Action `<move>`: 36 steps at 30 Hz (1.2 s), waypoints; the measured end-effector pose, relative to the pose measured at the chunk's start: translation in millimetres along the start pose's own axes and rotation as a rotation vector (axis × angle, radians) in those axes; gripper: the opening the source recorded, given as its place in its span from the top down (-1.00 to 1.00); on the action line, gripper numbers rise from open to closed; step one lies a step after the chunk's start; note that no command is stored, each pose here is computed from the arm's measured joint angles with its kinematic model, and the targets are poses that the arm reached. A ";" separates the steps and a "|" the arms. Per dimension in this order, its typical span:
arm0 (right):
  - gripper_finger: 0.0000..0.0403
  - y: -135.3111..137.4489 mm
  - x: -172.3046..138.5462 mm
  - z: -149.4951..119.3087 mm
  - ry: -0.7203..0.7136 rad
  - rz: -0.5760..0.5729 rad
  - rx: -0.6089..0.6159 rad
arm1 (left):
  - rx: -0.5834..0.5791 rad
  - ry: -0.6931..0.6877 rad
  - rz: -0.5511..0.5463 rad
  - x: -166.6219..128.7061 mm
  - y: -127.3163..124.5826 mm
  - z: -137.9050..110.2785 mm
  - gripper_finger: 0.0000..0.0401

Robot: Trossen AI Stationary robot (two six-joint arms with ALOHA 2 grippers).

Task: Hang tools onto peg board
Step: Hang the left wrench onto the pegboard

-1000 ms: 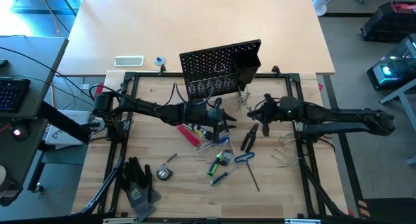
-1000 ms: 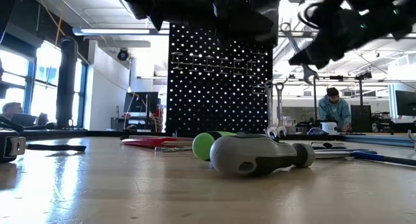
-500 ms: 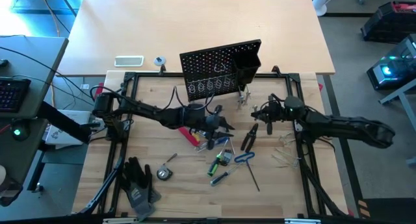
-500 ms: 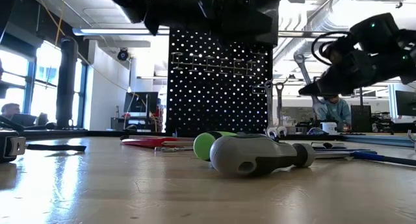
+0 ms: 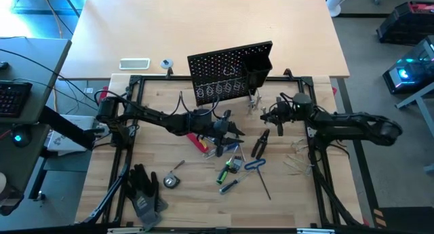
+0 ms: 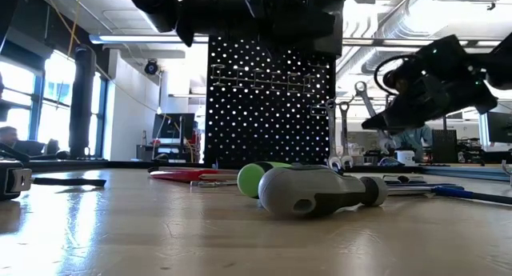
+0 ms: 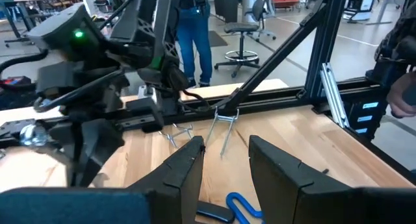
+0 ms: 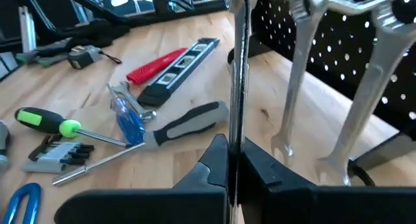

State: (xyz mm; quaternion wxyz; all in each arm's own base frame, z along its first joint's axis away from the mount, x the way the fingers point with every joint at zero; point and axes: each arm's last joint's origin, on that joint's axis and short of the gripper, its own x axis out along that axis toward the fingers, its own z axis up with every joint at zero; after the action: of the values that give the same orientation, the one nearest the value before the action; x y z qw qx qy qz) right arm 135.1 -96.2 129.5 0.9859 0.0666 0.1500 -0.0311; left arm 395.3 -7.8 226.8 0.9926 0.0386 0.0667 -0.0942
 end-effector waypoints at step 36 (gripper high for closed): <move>0.99 -40.2 17.7 -11.5 0.050 0.065 0.070 | 0.013 0.024 -0.004 0.6 -2.8 -2.3 0.42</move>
State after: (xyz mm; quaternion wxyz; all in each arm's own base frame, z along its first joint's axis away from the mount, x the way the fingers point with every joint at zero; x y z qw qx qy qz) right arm 145.4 -135.1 108.4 0.9794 0.1067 0.1712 -0.0026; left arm 395.1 -10.4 224.3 0.9912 0.0462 0.0782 -0.0962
